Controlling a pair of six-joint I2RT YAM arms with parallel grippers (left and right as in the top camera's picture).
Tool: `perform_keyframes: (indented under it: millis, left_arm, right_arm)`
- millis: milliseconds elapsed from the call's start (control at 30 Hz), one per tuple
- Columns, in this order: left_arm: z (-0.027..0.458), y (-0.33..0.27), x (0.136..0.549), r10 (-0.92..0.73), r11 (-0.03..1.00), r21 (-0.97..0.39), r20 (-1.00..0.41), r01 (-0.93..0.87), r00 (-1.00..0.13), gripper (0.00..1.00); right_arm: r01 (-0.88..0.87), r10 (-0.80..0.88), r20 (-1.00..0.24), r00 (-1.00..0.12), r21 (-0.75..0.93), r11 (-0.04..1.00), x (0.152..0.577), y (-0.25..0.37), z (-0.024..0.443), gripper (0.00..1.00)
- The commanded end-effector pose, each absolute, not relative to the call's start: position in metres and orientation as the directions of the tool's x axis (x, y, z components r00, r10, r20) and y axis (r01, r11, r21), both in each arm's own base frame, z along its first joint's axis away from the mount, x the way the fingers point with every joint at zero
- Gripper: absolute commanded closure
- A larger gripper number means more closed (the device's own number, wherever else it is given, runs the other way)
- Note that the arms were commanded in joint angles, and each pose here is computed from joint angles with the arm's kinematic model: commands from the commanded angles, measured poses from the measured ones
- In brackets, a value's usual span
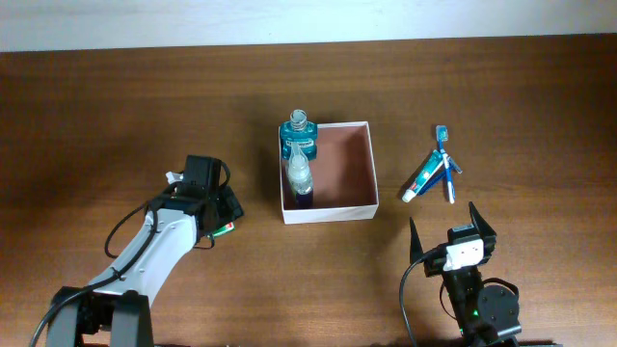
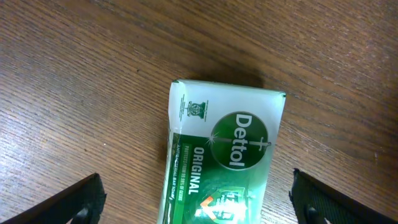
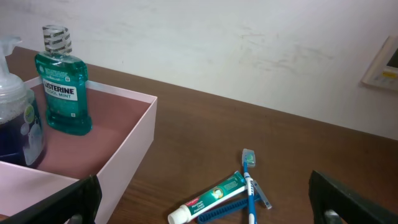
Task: Pack container
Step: 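Open the left gripper, withdraw, and grasp the green Dettol soap bar, then carry the Dettol bar over the box and lower it inside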
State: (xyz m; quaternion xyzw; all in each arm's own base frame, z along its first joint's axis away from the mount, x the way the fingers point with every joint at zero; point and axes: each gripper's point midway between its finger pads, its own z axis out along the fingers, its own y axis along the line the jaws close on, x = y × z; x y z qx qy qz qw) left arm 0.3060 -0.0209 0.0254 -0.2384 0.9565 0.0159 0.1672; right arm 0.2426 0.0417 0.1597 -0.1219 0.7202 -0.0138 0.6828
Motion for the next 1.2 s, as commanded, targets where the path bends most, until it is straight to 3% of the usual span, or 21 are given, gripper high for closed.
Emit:
perform_keyframes:
  millis: [0, 233, 333, 500, 767, 1000, 1167]
  left_arm:
    - [0.019, -0.018, 0.304, -0.431, 0.893, -0.024, -0.33, -0.449, -0.84, 0.09]
    - [0.004, -0.026, 0.31, -0.355, 0.93, -0.023, -0.307, -0.366, -0.883, 0.11]
    - [-0.004, -0.027, 0.309, -0.355, 0.931, -0.022, -0.287, -0.364, -0.89, 0.19]
    - [-0.011, -0.029, 0.308, -0.354, 0.932, -0.022, -0.272, -0.362, -0.895, 0.41]
    - [-0.003, -0.03, 0.317, -0.306, 0.949, -0.019, -0.293, -0.315, -0.906, 0.55]
    - [0.076, -0.035, 0.35, -0.248, 0.967, -0.051, -0.404, -0.249, -0.881, 0.59]
    - [0.165, -0.062, 0.365, -0.227, 0.973, -0.163, -0.565, -0.163, -0.793, 0.59]
  right_arm:
    - [-0.146, -0.192, -0.98, -0.046, -0.183, 0.972, 0.243, 0.039, 0.157, 0.01]
    - [-0.147, -0.192, -0.98, -0.046, -0.184, 0.972, 0.243, 0.039, 0.157, 0.01]
    - [-0.146, -0.192, -0.98, -0.046, -0.183, 0.972, 0.243, 0.039, 0.157, 0.01]
    - [-0.146, -0.192, -0.98, -0.046, -0.183, 0.972, 0.243, 0.039, 0.157, 0.01]
    - [-0.146, -0.192, -0.98, -0.046, -0.183, 0.972, 0.243, 0.039, 0.157, 0.01]
    - [-0.146, -0.192, -0.98, -0.046, -0.183, 0.972, 0.243, 0.039, 0.157, 0.01]
    - [-0.146, -0.192, -0.98, -0.046, -0.183, 0.972, 0.243, 0.039, 0.157, 0.01]
